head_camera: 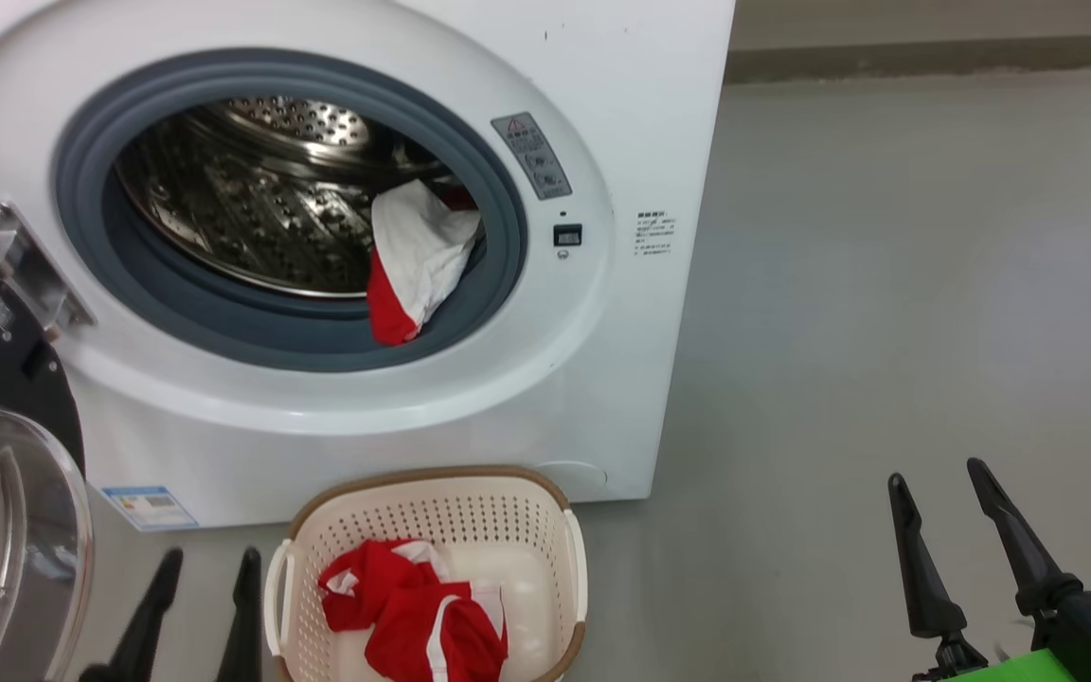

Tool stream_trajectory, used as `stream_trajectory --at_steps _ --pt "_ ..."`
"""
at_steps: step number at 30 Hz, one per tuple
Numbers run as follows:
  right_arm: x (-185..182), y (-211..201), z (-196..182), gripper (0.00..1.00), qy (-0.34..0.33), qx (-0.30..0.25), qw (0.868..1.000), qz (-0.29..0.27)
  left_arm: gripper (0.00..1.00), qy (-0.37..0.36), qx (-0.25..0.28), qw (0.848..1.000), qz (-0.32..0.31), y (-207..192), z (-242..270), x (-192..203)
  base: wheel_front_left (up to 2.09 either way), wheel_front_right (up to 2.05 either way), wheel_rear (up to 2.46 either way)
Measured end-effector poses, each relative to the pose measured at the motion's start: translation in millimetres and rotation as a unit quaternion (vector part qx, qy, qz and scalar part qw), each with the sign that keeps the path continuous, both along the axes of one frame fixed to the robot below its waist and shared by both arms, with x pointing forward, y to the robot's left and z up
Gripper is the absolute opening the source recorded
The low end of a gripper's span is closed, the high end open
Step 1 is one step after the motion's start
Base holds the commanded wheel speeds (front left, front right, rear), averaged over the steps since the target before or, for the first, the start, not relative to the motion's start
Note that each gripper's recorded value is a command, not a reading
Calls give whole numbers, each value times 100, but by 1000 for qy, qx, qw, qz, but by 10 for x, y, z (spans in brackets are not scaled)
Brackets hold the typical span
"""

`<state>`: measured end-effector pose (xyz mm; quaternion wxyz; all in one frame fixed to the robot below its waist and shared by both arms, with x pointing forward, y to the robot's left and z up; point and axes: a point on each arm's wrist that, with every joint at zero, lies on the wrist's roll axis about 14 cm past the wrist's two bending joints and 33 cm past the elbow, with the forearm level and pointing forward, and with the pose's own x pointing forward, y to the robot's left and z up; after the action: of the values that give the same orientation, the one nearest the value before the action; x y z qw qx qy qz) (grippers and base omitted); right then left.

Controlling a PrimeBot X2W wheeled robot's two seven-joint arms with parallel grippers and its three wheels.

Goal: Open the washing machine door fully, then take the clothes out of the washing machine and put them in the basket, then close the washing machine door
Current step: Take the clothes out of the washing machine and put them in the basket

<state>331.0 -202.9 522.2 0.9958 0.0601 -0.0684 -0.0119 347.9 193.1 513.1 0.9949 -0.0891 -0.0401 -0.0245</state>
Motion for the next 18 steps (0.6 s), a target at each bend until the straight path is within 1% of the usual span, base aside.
stream_trajectory --at_steps 4,10,18 --pt "128 76 -11 100 2 -3 1000 12 100 -17 -2 1000 -1 -6 107 232 0 0 0" --pt "427 137 22 100 -5 -8 1000 23 100 -23 -4 1000 6 44 142 630 0 0 0" --pt "793 206 -108 100 4 -7 999 34 100 -35 -12 999 0 11 152 1246 0 0 0"
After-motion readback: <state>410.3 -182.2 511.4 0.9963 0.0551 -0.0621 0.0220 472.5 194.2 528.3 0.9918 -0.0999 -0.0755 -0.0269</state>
